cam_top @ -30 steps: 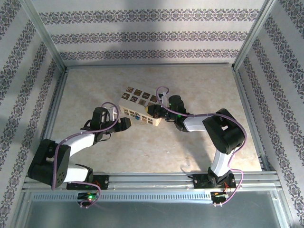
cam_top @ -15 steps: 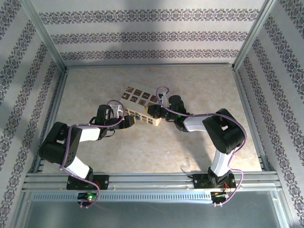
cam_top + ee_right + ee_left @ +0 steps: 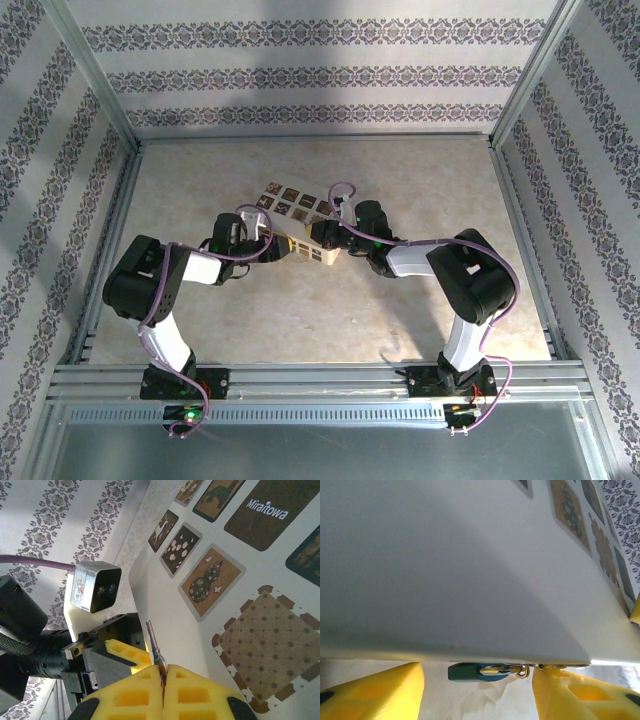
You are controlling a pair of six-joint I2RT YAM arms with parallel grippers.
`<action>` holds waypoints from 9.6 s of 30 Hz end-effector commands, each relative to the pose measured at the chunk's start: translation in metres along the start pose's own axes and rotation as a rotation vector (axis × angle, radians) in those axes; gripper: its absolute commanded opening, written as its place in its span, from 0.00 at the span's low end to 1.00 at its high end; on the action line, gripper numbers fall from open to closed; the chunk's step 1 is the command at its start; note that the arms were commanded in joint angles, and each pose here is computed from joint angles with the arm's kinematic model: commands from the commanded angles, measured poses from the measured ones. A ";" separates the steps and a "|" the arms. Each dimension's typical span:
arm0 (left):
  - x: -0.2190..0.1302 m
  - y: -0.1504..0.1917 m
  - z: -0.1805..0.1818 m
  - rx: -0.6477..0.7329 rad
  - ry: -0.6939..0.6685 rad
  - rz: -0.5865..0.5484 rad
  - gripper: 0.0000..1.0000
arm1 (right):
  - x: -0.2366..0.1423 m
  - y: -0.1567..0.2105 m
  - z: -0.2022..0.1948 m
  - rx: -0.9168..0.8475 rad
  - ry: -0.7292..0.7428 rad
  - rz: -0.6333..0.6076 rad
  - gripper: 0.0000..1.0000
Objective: Unlock a padlock with a key
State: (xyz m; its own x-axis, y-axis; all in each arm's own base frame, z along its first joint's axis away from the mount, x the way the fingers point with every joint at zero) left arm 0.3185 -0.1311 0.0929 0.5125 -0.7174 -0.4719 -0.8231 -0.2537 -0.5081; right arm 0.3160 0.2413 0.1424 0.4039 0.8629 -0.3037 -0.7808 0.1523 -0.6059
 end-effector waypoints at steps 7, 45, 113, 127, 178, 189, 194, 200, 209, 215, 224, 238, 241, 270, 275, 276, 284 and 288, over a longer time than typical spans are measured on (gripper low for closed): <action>0.015 -0.004 -0.009 0.067 0.038 0.016 0.54 | -0.001 0.021 -0.020 0.054 0.081 0.088 0.00; 0.029 0.014 -0.021 0.067 0.060 0.052 0.48 | -0.003 0.022 -0.021 0.057 0.089 0.086 0.00; 0.022 0.003 -0.033 -0.003 -0.001 -0.068 0.29 | -0.019 0.003 0.006 0.010 0.048 0.036 0.01; 0.008 0.005 -0.069 -0.036 0.058 0.024 0.26 | -0.066 0.041 0.018 -0.199 0.171 0.111 0.01; 0.010 0.004 -0.110 -0.129 0.071 0.097 0.25 | -0.074 0.050 0.013 -0.505 0.360 0.068 0.00; 0.011 0.000 -0.114 -0.175 0.074 0.085 0.25 | -0.066 0.070 0.028 -0.529 0.306 0.056 0.01; 0.012 0.000 -0.115 -0.195 0.080 0.082 0.25 | -0.058 0.073 0.030 -0.527 0.301 0.032 0.00; 0.012 0.000 -0.117 -0.214 0.083 0.092 0.25 | -0.051 0.073 0.025 -0.527 0.328 0.010 0.00; 0.013 -0.001 -0.119 -0.238 0.094 0.089 0.25 | -0.045 0.072 0.022 -0.523 0.341 -0.015 0.00; 0.014 -0.002 -0.120 -0.244 0.097 0.092 0.24 | -0.041 0.069 0.021 -0.522 0.345 -0.026 0.00; 0.014 -0.002 -0.122 -0.242 0.099 0.095 0.23 | -0.034 0.066 0.022 -0.514 0.326 -0.040 0.00; 0.015 -0.002 -0.122 -0.239 0.101 0.096 0.23 | -0.035 0.062 0.021 -0.510 0.355 -0.072 0.00; 0.015 -0.002 -0.121 -0.240 0.099 0.096 0.23 | -0.036 0.061 0.021 -0.508 0.363 -0.081 0.00; 0.017 0.000 -0.120 -0.242 0.091 0.105 0.23 | -0.049 0.044 0.020 -0.475 0.283 -0.176 0.01; 0.017 0.000 -0.119 -0.242 0.090 0.104 0.23 | -0.051 0.045 0.019 -0.474 0.279 -0.184 0.01; 0.017 0.000 -0.120 -0.243 0.089 0.102 0.23 | -0.051 0.046 0.019 -0.475 0.278 -0.183 0.01; 0.018 0.000 -0.119 -0.246 0.089 0.101 0.23 | -0.052 0.051 0.017 -0.475 0.284 -0.160 0.01; 0.018 0.000 -0.119 -0.246 0.091 0.102 0.23 | -0.053 0.050 0.017 -0.476 0.289 -0.172 0.01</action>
State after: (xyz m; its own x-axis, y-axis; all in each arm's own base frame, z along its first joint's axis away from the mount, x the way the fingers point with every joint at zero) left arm 0.2994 -0.2108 0.1566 0.4255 -0.7600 -0.4913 -0.9045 -0.3400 -0.2575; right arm 0.2435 0.2157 0.1290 0.6296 0.6766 -0.3818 -0.4645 -0.0661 -0.8831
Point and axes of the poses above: each hand's point on the last joint's axis, 136 mm out from that joint toward the fingers, its own x axis out along the fingers, its own z axis along the line the jaws close on, y = z × x, the point moved 9 cm from there along -x, back along the fingers, and after that the axes turned 5 degrees about -x, right-handed, at the moved point
